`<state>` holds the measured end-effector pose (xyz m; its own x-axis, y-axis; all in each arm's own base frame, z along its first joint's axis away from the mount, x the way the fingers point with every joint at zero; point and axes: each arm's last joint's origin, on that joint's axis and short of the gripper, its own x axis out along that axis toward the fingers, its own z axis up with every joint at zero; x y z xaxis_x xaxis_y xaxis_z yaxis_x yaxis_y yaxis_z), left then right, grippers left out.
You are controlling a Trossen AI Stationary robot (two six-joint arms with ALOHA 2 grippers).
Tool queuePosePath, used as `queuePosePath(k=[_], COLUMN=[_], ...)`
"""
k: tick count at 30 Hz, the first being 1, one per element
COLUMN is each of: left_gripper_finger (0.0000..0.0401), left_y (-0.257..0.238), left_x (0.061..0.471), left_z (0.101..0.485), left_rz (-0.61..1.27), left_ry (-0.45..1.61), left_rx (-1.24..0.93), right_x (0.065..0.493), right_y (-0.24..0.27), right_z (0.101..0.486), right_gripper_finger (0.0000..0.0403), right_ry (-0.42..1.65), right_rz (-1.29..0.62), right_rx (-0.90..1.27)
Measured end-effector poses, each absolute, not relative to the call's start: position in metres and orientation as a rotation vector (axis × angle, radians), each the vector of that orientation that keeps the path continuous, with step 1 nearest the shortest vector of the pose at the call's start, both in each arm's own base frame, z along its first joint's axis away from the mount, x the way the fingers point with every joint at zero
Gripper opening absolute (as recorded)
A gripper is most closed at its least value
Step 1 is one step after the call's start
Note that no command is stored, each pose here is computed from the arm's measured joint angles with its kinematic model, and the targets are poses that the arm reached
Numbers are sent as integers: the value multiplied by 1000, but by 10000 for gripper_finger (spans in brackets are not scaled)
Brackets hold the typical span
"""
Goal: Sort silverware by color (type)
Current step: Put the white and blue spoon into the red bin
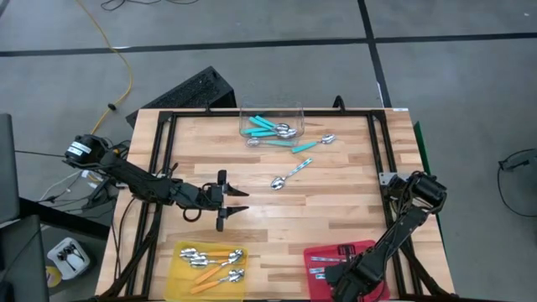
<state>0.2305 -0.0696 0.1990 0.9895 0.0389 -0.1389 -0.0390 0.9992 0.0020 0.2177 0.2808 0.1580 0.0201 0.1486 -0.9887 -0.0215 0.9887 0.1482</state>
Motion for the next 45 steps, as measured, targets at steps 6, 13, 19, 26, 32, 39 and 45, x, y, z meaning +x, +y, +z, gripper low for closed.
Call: queuePosePath(k=[6, 13, 19, 26, 32, 39, 45], left_gripper_finger=[167, 167, 167, 167, 167, 167, 167], left_y=[-69, -69, -69, -69, -69, -69, -69], left_x=[230, 230, 230, 230, 230, 230, 230], left_z=[199, 199, 198, 198, 198, 198, 198], left_rz=[43, 45, 46, 47, 46, 46, 46], left_ry=[139, 139, 147, 153, 153, 153, 152], left_rx=[3, 3, -9, -8, -10, -10, -10], right_x=[218, 219, 220, 219, 219, 219, 218], right_y=[281, 280, 280, 279, 279, 279, 278], right_z=[158, 158, 158, 158, 158, 158, 158], right_gripper_finger=[45, 58, 61, 63, 64, 69, 105], right_ry=[1541, 1501, 1487, 1491, 1492, 1494, 1506], right_rz=[134, 110, 98, 94, 89, 87, 76], right_rx=[103, 73, 63, 60, 65, 63, 53])
